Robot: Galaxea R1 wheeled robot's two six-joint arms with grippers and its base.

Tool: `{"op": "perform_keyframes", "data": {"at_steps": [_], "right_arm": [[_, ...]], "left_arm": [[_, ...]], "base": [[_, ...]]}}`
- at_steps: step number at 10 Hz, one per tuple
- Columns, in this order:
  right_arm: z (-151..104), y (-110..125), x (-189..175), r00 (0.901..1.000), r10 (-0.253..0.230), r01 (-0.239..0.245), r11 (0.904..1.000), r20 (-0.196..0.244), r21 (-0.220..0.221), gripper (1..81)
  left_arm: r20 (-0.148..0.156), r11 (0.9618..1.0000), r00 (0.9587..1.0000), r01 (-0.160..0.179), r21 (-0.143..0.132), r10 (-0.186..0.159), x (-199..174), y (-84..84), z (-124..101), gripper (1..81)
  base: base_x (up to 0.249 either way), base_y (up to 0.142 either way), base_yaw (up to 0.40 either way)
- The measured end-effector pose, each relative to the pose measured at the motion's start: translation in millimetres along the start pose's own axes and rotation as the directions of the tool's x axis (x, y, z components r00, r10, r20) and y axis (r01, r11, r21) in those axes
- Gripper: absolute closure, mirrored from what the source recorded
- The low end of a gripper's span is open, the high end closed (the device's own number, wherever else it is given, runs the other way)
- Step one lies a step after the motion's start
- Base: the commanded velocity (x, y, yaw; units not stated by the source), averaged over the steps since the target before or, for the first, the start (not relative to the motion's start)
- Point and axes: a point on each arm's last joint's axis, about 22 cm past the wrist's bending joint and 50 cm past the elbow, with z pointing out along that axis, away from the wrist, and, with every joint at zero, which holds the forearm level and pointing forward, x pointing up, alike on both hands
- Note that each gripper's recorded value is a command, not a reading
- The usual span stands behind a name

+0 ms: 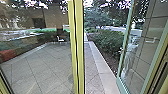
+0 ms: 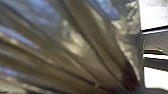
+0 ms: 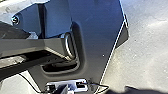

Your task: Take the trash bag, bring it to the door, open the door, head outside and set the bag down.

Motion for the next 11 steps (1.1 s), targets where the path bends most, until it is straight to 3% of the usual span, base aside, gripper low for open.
{"op": "perform_keyframes", "data": {"at_steps": [5, 7, 9, 11], "right_arm": [[4, -5, 0, 1.0, 0.001, -0.001, 0.9999, -0.001, -0.011, 1.0], [9, -21, -7, 0.9999, -0.003, 0.003, 1.0, 0.011, 0.007, 1.0], [2, 6, 3, 0.9998, -0.016, 0.015, 0.9993, -0.01, -0.034, 1.0], [5, -1, -2, 0.9998, -0.019, 0.02, 0.9995, 0.003, -0.026, 1.0]], "left_arm": [[-0.006, 1.0, 1.0, -0.002, 0.001, 0.002, 3, 0.7, 0, 81.1], [-0.011, 0.9999, 0.9999, -0.004, 0.017, 0.004, 6, -8.9, -2, 81.1], [-0.019, 0.9999, 0.9998, -0.01, -0.011, 0.009, 13, 10.1, 2, 81.1], [-0.013, 1.0, 0.9999, -0.006, 0.008, 0.006, 8, -3.2, -1, 81.1]], "base": [[0.0, -0.089, 0.0], [0.0, -0.096, 0.0], [0.0, -0.098, 0.0], [0.0, -0.1, 0.0]]}}
